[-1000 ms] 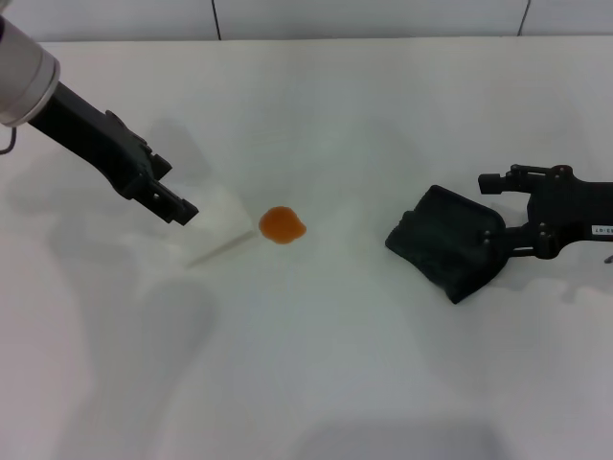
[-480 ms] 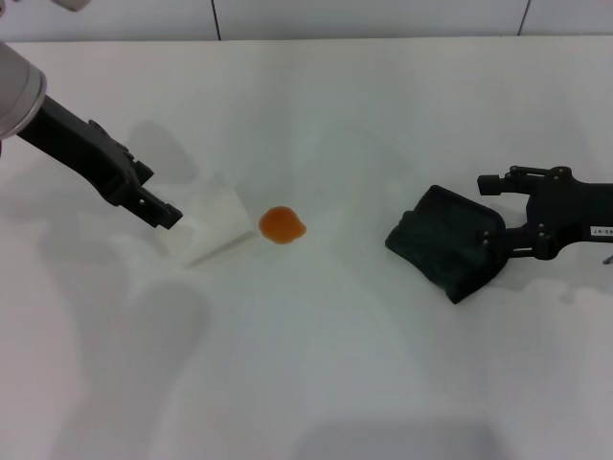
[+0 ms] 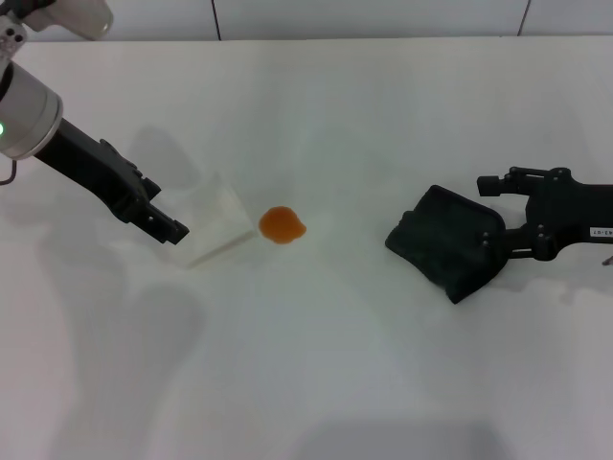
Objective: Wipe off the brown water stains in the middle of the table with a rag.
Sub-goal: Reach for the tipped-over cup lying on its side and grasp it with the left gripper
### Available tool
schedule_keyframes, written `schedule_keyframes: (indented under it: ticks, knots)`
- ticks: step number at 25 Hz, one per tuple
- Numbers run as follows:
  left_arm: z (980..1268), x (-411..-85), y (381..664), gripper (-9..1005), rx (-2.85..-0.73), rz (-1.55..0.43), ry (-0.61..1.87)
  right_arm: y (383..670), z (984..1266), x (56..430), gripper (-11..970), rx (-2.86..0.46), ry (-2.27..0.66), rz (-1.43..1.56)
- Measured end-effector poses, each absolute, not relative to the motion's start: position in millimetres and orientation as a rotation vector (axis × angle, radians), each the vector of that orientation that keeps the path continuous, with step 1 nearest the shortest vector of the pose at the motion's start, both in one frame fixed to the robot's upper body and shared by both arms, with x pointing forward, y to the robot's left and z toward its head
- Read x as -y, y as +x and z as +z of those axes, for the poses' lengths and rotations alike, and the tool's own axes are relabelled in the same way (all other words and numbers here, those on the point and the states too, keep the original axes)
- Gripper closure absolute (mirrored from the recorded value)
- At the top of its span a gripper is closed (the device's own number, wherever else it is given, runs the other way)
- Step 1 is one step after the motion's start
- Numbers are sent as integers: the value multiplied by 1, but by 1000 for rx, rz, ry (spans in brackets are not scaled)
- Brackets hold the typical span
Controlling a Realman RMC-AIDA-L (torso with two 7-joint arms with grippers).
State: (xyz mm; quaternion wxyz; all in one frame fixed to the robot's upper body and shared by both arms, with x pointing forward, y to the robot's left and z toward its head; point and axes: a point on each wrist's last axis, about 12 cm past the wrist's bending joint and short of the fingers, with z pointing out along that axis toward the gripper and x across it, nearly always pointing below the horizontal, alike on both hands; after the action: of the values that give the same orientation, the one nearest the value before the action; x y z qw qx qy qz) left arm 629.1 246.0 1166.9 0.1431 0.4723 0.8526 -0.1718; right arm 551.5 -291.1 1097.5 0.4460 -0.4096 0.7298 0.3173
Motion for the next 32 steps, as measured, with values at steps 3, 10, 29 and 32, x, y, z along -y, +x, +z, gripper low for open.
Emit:
schedule_keyframes:
  ticks: [3, 10, 29, 32]
  knots:
    - [1166, -247, 629, 163, -2460, -490, 1347, 550, 1097, 292, 116, -1811, -1012, 786]
    - [1158, -247, 630, 163, -2465, -497, 1311, 548, 1095, 293, 116, -1815, -1006, 787]
    - [1150, -249, 627, 163, -2470, -523, 1260, 547, 1094, 293, 117, -1816, -1002, 790]
    - [1150, -250, 627, 163, -2459, -515, 1287, 548, 1094, 293, 117, -1816, -1002, 790]
